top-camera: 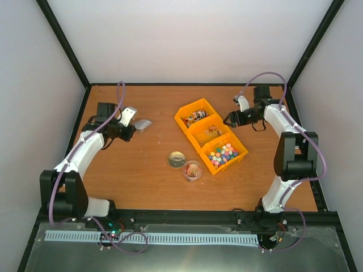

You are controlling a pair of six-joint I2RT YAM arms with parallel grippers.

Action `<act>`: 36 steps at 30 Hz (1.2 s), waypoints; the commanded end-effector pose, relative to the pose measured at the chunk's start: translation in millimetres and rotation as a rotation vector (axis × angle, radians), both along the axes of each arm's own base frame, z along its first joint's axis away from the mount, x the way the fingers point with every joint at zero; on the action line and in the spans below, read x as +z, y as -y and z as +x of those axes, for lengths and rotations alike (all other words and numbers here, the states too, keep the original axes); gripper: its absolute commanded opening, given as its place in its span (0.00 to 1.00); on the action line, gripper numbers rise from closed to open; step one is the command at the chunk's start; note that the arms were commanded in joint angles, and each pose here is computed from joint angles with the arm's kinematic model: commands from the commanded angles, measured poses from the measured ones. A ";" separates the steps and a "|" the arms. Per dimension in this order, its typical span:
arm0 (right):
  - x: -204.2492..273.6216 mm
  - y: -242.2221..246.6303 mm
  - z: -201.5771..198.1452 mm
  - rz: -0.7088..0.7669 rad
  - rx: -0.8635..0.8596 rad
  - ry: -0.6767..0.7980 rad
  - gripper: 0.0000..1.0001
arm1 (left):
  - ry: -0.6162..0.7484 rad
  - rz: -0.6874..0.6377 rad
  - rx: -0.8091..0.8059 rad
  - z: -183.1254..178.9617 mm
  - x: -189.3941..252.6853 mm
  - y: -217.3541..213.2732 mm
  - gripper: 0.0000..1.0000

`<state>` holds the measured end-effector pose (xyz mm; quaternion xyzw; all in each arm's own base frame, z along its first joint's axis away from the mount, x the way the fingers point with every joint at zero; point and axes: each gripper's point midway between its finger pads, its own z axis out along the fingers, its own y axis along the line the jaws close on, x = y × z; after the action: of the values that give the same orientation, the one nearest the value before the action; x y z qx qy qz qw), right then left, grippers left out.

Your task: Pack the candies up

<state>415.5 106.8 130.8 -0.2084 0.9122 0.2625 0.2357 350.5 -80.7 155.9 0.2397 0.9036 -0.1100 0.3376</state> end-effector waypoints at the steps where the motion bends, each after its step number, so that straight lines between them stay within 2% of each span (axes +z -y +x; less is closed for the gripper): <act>1: 11.0 -2.2 -4.6 0.028 0.024 0.035 0.75 | 0.009 -0.026 0.069 17.9 -8.7 -12.5 0.01; 14: 28.2 -4.2 -13.5 0.031 0.056 0.078 0.75 | -0.035 0.043 0.126 35.8 -53.3 -27.2 0.01; 22: 35.1 -5.2 -22.9 0.036 0.065 0.085 0.76 | -0.087 0.061 0.105 38.0 -77.7 -27.1 0.01; 27: 39.9 -6.7 -28.8 0.045 0.073 0.085 0.76 | -0.115 0.067 0.087 35.3 -88.6 -25.7 0.10; 36: 53.0 -13.7 -44.2 0.084 0.105 0.089 0.76 | -0.128 0.055 0.081 29.1 -84.3 -23.9 0.15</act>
<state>384.4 117.3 169.7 -0.2478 0.8866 0.2884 0.2633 380.0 -57.9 60.5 0.2005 0.9382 -0.0849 0.2692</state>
